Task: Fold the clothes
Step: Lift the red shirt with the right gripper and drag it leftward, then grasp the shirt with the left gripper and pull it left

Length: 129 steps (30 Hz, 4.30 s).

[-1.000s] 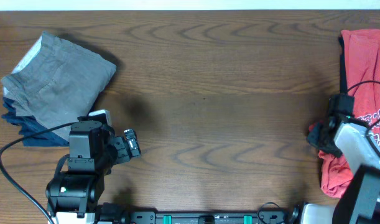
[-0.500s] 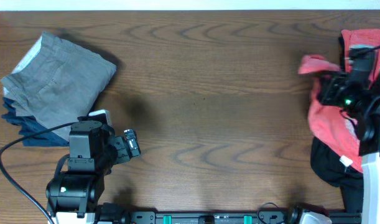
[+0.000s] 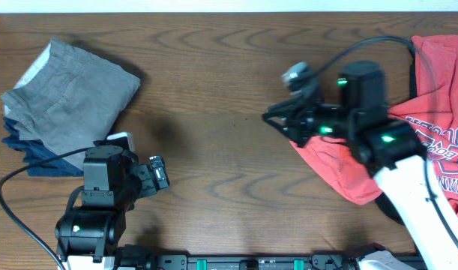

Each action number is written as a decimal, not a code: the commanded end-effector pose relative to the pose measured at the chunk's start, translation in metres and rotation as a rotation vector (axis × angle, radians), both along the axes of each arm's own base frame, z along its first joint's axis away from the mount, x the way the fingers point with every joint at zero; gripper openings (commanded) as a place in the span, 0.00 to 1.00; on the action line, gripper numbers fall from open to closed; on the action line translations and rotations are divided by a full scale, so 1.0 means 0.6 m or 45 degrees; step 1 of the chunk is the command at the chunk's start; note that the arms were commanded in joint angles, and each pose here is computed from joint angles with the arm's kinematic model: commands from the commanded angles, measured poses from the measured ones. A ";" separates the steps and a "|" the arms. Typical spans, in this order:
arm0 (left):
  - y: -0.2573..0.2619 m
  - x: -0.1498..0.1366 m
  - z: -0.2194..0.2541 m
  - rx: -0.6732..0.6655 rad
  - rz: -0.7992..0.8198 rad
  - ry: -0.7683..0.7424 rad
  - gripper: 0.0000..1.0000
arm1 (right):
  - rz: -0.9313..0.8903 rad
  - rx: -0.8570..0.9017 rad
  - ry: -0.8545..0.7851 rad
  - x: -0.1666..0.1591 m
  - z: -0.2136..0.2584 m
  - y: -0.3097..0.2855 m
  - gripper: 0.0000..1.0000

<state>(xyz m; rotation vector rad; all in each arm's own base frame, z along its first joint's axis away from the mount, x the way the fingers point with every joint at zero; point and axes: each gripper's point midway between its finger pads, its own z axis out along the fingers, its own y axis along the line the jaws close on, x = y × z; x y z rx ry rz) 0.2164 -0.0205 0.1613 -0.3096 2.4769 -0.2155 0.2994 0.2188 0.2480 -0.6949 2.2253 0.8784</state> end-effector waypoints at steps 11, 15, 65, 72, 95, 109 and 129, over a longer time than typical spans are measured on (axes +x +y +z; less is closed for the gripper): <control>0.002 0.004 0.013 0.009 -0.006 -0.028 0.98 | -0.700 -1.029 0.570 -0.028 -0.251 -0.231 0.64; 0.002 0.004 0.013 0.009 -0.006 -0.028 0.98 | -0.651 -1.156 0.724 -0.056 -0.298 -0.242 0.71; 0.002 0.004 0.013 0.009 -0.006 -0.028 0.98 | 0.006 -0.177 -0.173 0.026 0.112 0.030 0.03; 0.002 0.004 0.013 0.009 -0.005 -0.029 0.98 | 0.007 -0.154 -0.049 0.068 0.013 0.132 0.04; -0.002 0.014 0.021 -0.250 0.289 -0.030 0.98 | -0.941 -0.512 0.128 0.184 -0.053 -0.160 0.99; -0.132 0.090 -0.041 -0.620 0.090 0.199 0.98 | -1.514 -0.604 0.816 0.002 -0.088 -0.492 0.99; -0.367 0.205 -0.237 -0.741 -0.162 0.249 1.00 | -1.497 -0.641 0.882 -0.024 -0.092 -0.507 0.99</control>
